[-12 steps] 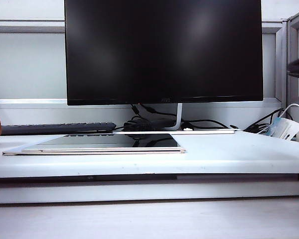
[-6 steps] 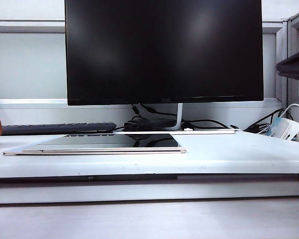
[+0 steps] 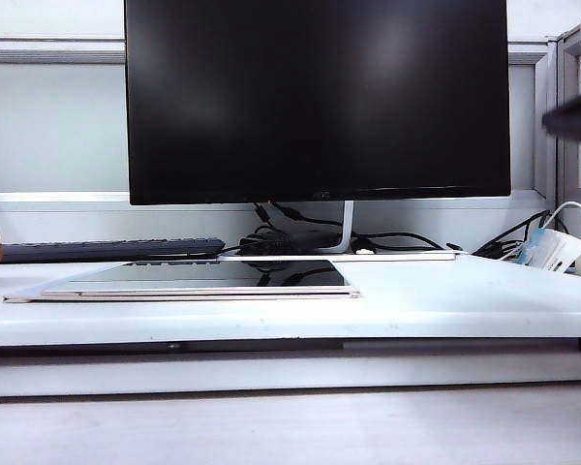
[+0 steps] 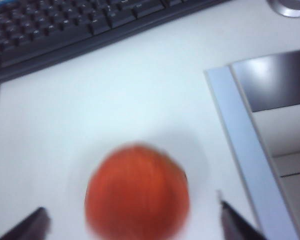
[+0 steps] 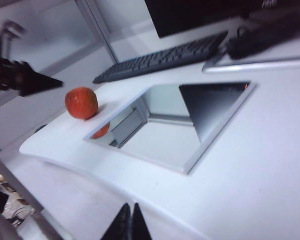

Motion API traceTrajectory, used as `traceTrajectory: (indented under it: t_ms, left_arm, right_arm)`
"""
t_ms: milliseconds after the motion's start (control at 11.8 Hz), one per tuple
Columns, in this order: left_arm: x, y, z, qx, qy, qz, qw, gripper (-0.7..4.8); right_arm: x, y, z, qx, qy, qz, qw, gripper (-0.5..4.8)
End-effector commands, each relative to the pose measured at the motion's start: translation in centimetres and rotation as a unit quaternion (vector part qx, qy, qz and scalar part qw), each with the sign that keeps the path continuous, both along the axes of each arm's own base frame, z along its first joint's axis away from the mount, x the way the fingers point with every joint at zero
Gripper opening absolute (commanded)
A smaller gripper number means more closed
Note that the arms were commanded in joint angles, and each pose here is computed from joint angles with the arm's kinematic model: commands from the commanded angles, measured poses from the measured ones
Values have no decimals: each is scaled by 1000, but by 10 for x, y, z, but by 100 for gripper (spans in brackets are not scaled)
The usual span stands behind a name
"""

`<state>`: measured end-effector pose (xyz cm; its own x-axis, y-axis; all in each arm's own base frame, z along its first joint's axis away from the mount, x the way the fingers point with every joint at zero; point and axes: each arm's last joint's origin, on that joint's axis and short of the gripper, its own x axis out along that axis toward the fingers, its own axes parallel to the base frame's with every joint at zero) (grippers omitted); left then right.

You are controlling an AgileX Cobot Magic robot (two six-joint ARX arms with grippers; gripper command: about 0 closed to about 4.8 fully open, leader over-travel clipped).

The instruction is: Place the orange on the center of the mirror.

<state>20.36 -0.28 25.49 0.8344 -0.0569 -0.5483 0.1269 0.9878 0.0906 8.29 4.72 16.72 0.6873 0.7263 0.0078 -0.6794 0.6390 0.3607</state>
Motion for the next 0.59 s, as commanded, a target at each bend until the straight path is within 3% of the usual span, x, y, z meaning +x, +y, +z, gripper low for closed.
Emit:
traceTrajectory:
  t_ms: [84,422,591]
  left_arm:
    - [27,0,-19,-17,23,16,999,479]
    - [42,1,-48,-9,89,26,996,479]
    - [44,1,-52,-5,97,30,995,479]
  right_arm:
    - [0,0,1,2,-17,-1,1000,-1]
    - [1,-1,1,2,-17,-23,1000,-1]
    - [2,-1,1,2,-17,-37,999,-1]
